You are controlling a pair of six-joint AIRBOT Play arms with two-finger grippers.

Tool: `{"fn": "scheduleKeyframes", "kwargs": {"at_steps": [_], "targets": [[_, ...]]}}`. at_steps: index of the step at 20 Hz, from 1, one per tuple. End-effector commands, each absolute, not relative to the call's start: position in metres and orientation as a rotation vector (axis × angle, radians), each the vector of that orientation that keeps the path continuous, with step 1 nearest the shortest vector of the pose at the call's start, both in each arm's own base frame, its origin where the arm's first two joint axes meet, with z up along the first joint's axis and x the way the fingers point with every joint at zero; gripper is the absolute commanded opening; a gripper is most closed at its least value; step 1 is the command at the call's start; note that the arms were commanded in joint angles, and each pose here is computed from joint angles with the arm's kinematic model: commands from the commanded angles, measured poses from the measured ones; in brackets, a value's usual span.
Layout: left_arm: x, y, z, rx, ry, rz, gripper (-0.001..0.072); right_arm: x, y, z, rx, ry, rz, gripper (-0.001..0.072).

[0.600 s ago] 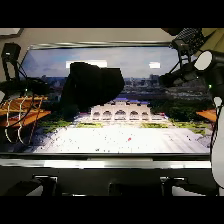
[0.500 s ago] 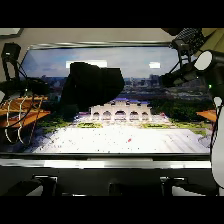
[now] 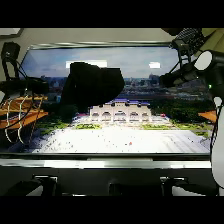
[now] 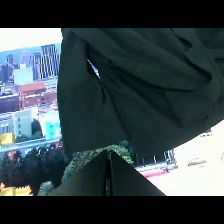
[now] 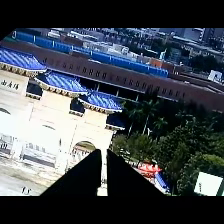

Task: Fold the clothes and pants, and hang the long-sleeved shirts on hangers.

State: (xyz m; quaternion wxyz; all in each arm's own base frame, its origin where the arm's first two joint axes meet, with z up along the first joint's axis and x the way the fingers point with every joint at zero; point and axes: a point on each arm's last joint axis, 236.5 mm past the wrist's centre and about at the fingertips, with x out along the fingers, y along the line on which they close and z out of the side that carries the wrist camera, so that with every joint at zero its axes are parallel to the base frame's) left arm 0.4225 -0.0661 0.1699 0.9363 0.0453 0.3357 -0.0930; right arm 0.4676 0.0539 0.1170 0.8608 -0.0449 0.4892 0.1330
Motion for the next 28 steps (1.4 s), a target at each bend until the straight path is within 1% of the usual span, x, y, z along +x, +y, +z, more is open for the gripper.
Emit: {"fn": "scheduleKeyframes", "kwargs": {"at_steps": [1,4,5,6,7,10,12,14,15,19,23,25,28], "targets": [[0.429,-0.066,0.177,0.090,0.645,-0.186,0.0034,0.468,0.054,0.117,-0.093,1.027,0.278,0.0089],[0.430,-0.066,0.178,0.089,0.638,-0.186,0.0035,0.468,0.054,0.117,-0.093,1.027,0.278,0.0089],[0.431,-0.066,0.179,0.089,0.632,-0.185,0.0046,0.468,0.054,0.117,-0.093,1.027,0.278,0.0089],[0.430,-0.066,0.178,0.088,0.639,-0.186,0.0230,0.468,0.054,0.117,-0.093,1.027,0.278,0.0089],[0.427,-0.066,0.174,0.054,0.663,-0.174,0.0720,0.468,0.054,0.117,-0.093,1.027,0.278,0.0089],[0.430,-0.046,0.151,-0.131,0.726,-0.065,0.0720,0.468,0.054,0.117,-0.093,1.027,0.278,0.0089],[0.435,-0.019,0.117,-0.274,0.800,0.030,0.0720,0.468,0.054,0.117,-0.093,1.027,0.278,0.0089],[0.442,0.006,0.077,-0.435,0.881,0.085,0.0720,0.468,0.054,0.117,-0.093,1.027,0.278,0.0089],[0.448,0.016,0.058,-0.516,0.912,0.093,0.0720,0.468,0.054,0.117,-0.093,1.027,0.279,0.0089],[0.472,0.033,-0.011,-0.724,0.982,0.044,0.0720,0.469,0.054,0.118,-0.092,1.019,0.277,0.0089],[0.486,0.003,-0.062,-0.801,1.034,-0.076,0.0720,0.474,0.054,0.121,-0.092,0.995,0.273,0.0089],[0.491,-0.002,-0.081,-0.800,1.047,-0.064,0.0720,0.474,0.054,0.121,-0.092,0.995,0.273,0.0089],[0.502,-0.005,-0.091,-0.790,1.046,-0.060,0.0720,0.475,0.054,0.121,-0.092,0.994,0.272,0.0089]]}}
